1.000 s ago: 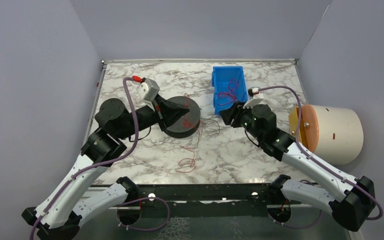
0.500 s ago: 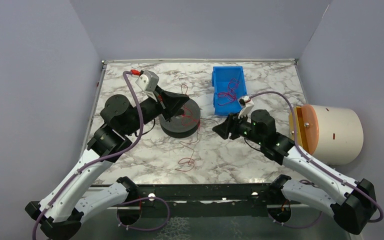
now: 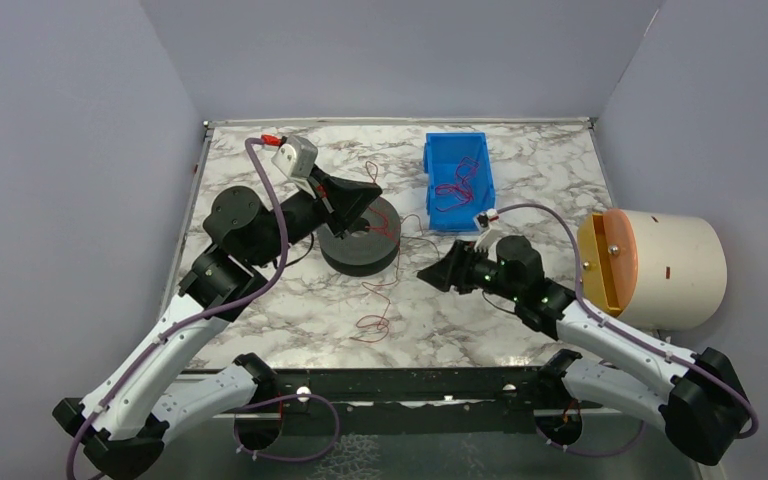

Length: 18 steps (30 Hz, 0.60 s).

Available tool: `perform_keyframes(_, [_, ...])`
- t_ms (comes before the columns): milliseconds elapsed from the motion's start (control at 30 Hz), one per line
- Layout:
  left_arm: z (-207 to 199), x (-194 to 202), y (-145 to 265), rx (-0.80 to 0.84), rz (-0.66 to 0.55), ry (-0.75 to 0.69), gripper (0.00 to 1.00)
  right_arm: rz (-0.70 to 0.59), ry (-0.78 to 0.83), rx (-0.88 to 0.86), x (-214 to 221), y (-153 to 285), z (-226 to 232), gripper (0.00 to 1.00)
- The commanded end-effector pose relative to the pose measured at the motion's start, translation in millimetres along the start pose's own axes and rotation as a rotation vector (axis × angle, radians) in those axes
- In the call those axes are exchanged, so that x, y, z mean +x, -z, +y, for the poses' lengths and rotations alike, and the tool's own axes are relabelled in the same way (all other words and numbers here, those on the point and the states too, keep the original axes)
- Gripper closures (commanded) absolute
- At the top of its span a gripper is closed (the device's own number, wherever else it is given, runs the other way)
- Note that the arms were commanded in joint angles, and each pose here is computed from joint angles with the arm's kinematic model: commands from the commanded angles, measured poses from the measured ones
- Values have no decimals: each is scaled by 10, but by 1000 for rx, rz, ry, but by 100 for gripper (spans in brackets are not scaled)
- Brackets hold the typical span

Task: Wrap the cables

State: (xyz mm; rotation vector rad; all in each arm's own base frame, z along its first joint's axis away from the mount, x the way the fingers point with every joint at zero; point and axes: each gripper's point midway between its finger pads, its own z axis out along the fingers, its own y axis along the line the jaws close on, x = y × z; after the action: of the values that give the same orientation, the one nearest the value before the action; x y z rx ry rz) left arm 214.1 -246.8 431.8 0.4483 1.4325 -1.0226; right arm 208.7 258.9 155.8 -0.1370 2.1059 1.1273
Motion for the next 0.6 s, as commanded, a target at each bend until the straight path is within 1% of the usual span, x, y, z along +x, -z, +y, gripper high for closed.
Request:
perform_keyframes(0, [-109,-156,-9,40,-40,1,100,-108,-124,-116,-231,2,277,38])
perform_keyframes(100, [-124,-141,-14,49,-33,5,100,-146,-135,-186,-369,26,458,38])
perform_keyframes(200, [-112,-106,-8,46,-22,1,100,-148,-122,-253,-469,43,650,38])
perform_keyframes(367, [-101,-76,29,40,-17,-3,100,-141,-152,-326,-568,45,854,37])
perform_keyframes(567, [-111,-63,47,46,-15,-3,100,-158,-192,-349,-680,29,946,37])
